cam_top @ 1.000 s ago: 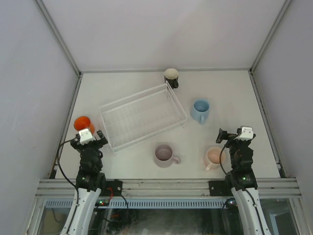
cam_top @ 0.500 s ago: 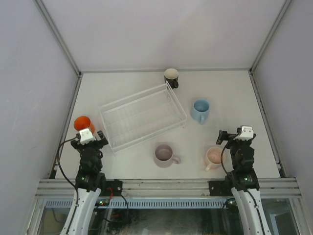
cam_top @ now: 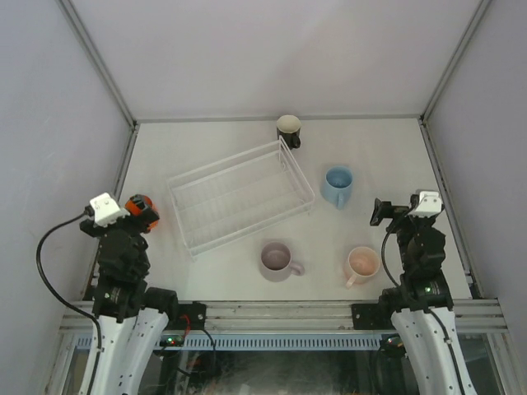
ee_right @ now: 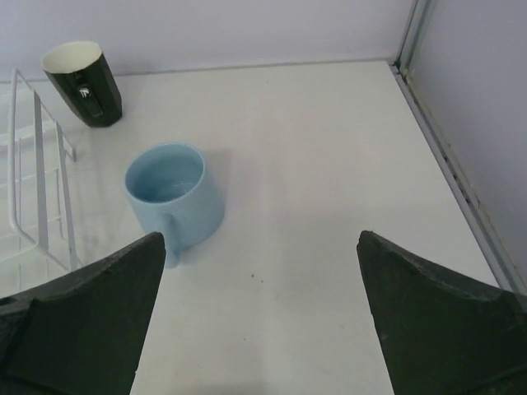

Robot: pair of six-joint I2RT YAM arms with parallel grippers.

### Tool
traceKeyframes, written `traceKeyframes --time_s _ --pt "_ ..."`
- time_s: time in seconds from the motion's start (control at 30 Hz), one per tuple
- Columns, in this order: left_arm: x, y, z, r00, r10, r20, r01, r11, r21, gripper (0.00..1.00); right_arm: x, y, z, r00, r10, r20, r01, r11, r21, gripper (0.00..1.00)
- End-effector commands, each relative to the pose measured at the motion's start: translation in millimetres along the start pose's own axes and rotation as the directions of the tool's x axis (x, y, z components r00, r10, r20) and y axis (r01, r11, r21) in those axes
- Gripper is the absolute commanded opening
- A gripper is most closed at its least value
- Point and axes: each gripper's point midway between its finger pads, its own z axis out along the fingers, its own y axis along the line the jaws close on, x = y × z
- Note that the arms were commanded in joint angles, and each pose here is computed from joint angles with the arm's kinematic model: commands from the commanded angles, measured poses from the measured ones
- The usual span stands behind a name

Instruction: Load the cups into the dish rack

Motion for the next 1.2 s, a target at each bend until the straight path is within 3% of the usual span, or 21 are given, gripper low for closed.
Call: traceKeyframes --time_s 0.0,0.07,0.17,0.3,0.43,0.57,0.7,0.9,1.03,1.17 --pt "-26 5 3 0.995 0.073 -0.060 -0.077 0.995 -0.058 1.00 -45 -9 8 0.990 0.130 0.050 -0.135 0.987 0.088 1.00" --pt "-32 16 3 0.997 0.016 -0.078 -0.027 0.988 -0.152 1.00 -49 -13 14 0.988 0.155 0.000 -0.154 0.980 0.128 1.00" --pt "-39 4 9 0.994 0.025 -0.105 -0.036 0.993 -0.112 1.00 -52 -21 17 0.960 0.264 -0.090 -0.238 0.944 0.228 1.00" --pt "-29 -1 22 0.967 0.034 -0.251 -0.074 0.986 -0.153 1.00 -67 2 16 0.939 0.273 -0.209 -0.250 0.960 0.130 1.00" --pt "0 -2 39 0.881 -0.079 -0.467 -0.001 0.986 -0.168 1.00 -81 25 19 0.925 0.324 -0.198 -0.330 0.944 0.004 1.00" --pt "6 -3 51 0.874 -0.093 -0.476 0.009 0.984 -0.176 1.00 -88 53 23 0.865 0.432 -0.255 -0.466 0.880 -0.093 1.00" --pt "15 13 66 0.859 -0.078 -0.507 -0.044 0.973 -0.225 1.00 -88 78 35 0.865 0.365 -0.344 -0.448 0.870 -0.206 1.00" --pt "61 57 67 0.723 -0.214 -0.657 -0.037 0.938 -0.346 0.97 -85 105 58 0.837 0.246 -0.489 -0.408 0.876 -0.257 0.96" --pt "72 77 61 0.718 -0.279 -0.638 0.006 0.918 -0.396 0.94 -85 117 52 0.820 0.231 -0.524 -0.427 0.857 -0.290 0.90" --pt "84 85 56 0.679 -0.297 -0.671 -0.007 0.912 -0.411 0.91 -87 127 47 0.813 0.226 -0.537 -0.447 0.833 -0.326 0.87"
